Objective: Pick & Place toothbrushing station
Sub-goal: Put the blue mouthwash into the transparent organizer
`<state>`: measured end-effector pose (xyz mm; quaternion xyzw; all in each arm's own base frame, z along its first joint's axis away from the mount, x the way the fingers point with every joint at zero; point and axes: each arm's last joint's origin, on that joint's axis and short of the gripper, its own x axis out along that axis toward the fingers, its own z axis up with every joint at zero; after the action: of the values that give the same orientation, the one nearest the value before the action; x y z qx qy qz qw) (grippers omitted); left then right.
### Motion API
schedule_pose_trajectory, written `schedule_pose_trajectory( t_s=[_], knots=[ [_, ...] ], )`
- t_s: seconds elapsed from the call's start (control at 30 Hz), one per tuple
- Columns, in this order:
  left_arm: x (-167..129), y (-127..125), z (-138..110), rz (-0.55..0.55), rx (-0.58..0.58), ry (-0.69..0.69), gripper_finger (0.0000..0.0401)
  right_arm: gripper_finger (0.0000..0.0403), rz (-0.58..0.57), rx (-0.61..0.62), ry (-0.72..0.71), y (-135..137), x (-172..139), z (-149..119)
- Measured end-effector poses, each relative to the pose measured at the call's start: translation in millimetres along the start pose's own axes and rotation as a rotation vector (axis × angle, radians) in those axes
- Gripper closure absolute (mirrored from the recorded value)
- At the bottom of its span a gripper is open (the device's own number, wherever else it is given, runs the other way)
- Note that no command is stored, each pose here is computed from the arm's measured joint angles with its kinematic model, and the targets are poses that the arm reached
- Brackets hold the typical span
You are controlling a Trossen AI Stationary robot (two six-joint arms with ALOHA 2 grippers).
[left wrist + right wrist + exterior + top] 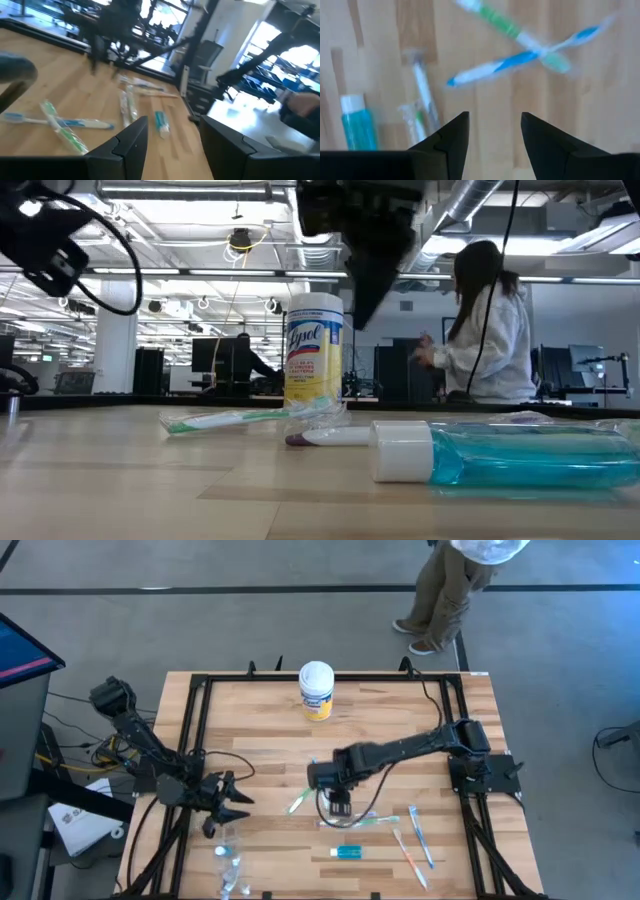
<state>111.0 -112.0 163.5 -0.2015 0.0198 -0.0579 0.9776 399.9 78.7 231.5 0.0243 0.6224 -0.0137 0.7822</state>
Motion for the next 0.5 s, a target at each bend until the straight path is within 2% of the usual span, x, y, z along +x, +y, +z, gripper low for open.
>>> schedule_pose_trajectory(
  t_s=[0.27,0.5],
  knots=[
    [16.5,18.8,11.0,0.034,-0.016,-0.032,0.0229,0.0233,-0.043,-0.025,0.046,32.6,10.8,-29.9],
    [27.6,30.5,22.6,0.072,-0.029,-0.074,0.0229,0.0233,-0.008,-0.069,0.003,59.2,8.9,-40.5]
  ],
)
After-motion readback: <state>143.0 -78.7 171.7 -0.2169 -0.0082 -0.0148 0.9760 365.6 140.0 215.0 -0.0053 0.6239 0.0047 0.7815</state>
